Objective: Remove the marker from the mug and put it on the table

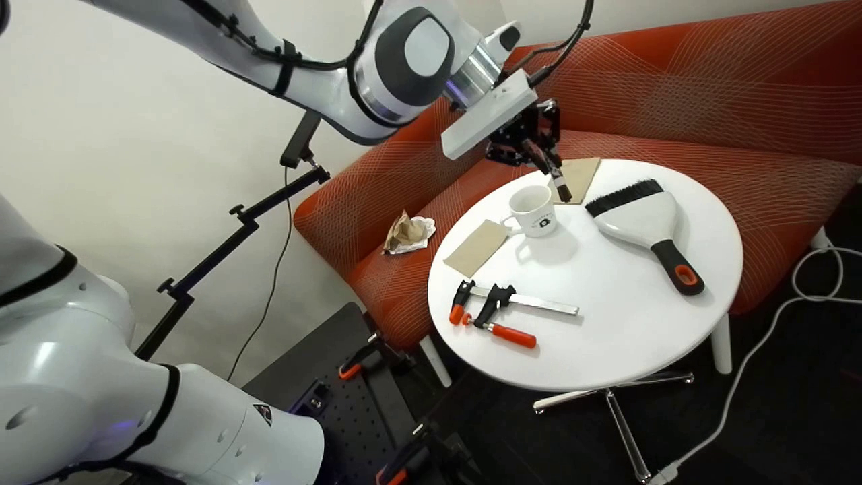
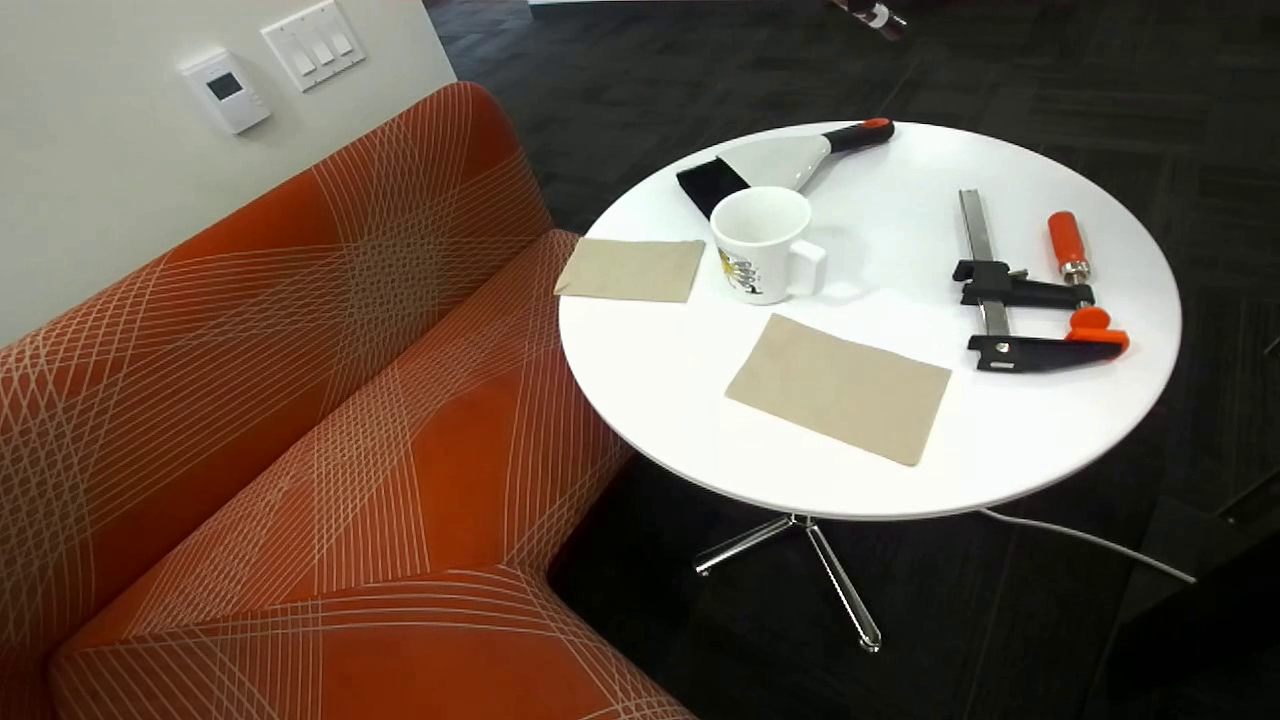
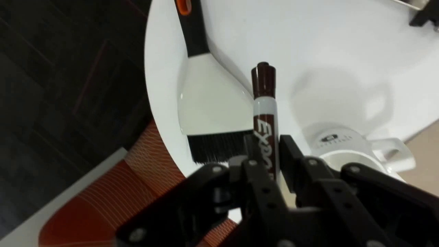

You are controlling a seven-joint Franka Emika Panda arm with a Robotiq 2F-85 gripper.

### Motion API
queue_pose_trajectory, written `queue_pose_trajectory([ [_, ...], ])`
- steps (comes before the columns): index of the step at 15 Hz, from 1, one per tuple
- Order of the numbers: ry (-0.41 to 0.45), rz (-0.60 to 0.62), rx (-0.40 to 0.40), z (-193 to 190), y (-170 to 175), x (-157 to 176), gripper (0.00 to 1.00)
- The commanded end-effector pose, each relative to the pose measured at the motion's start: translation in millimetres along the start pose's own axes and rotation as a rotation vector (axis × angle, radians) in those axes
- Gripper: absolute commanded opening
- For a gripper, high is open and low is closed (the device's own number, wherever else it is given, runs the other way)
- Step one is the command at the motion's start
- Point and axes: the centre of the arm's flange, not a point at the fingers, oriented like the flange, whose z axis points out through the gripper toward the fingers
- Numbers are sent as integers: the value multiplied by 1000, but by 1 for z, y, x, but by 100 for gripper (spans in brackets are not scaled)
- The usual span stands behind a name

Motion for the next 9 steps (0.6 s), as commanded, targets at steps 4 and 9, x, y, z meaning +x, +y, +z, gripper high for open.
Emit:
queue_pose_trajectory([
  [4, -202, 128, -17, 76, -10, -21, 5],
  [9, -279, 156, 27, 128, -21, -27, 5],
])
